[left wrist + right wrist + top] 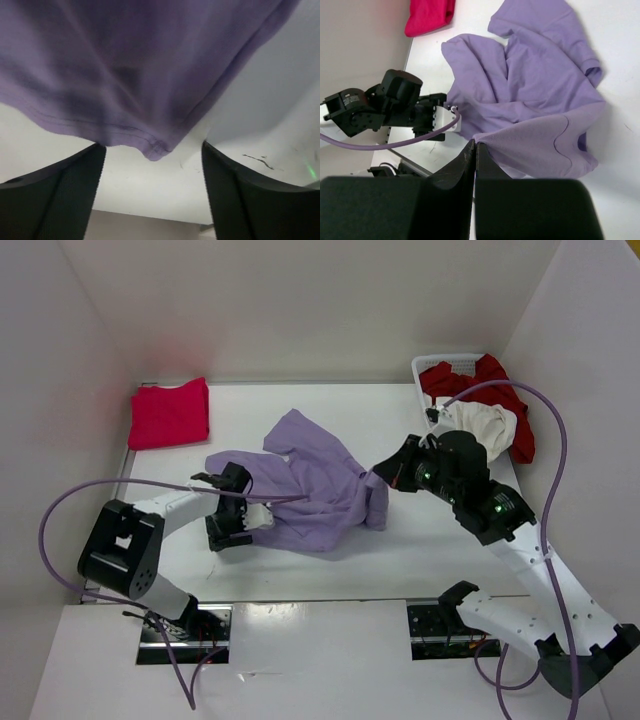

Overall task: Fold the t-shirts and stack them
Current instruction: Flatten out the tshirt

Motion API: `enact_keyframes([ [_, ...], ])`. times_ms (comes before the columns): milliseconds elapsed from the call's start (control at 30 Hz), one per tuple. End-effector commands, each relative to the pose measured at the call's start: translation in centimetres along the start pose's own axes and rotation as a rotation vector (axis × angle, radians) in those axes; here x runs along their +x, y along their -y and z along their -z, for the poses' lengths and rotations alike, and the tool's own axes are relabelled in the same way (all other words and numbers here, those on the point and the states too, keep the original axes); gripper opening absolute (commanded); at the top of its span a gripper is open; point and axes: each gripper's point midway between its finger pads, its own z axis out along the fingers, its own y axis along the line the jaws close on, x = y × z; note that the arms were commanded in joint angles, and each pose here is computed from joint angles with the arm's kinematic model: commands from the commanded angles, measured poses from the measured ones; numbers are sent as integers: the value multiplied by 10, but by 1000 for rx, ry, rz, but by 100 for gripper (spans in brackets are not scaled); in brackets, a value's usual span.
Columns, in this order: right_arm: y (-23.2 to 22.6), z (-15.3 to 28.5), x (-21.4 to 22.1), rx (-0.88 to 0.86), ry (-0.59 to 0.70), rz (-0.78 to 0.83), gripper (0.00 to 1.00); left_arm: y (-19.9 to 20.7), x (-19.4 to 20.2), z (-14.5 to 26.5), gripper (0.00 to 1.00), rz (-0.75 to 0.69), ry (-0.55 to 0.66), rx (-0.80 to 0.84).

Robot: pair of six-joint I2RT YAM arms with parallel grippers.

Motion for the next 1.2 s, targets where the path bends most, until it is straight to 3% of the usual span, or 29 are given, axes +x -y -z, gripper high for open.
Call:
enact_keyframes([
  [0,-1,6,-16,-5,62,8,0,0,-13,-31,81,33,27,6],
  [33,-1,7,-13,-7,49,7,0,2,-18,-35,70,45,39,14],
  [67,0,7,-13,-6,49,17,0,3,-21,-38,52,54,41,31],
  [167,3,-1,-10,8,29,15,0,7,-33,-39,28,86,79,82],
  [200,3,-1,-10,8,29,15,0,7,-35,-40,0,98,84,90],
  [333,16,-21,-15,52,11,27,0,-10,-44,-22,0,179,133,77],
  [400,40,-50,-28,115,-23,62,0,-48,-51,6,0,244,179,12],
  [467,41,-61,-85,132,26,94,0,-92,-47,41,0,320,221,-76],
  [500,59,-63,-119,154,47,94,0,-147,-62,95,0,355,321,-217],
  [600,59,-51,-237,194,246,64,0,-222,-55,193,0,485,457,-411],
  [633,37,-30,-282,183,363,97,0,-257,-60,268,0,496,577,-564],
  [700,8,1,-332,162,516,136,0,-273,-50,319,0,525,655,-644],
  [733,6,6,-332,169,502,131,0,-273,-48,364,0,512,708,-721],
  [767,-3,15,-339,157,531,154,0,-272,-49,379,0,503,731,-738],
  [933,-3,15,-325,143,489,151,0,-267,-45,379,0,505,702,-694],
  [1033,17,-1,-295,171,386,127,0,-266,-42,352,0,499,650,-629],
  [1167,47,-3,-221,200,263,75,0,-247,-25,313,0,473,526,-589],
])
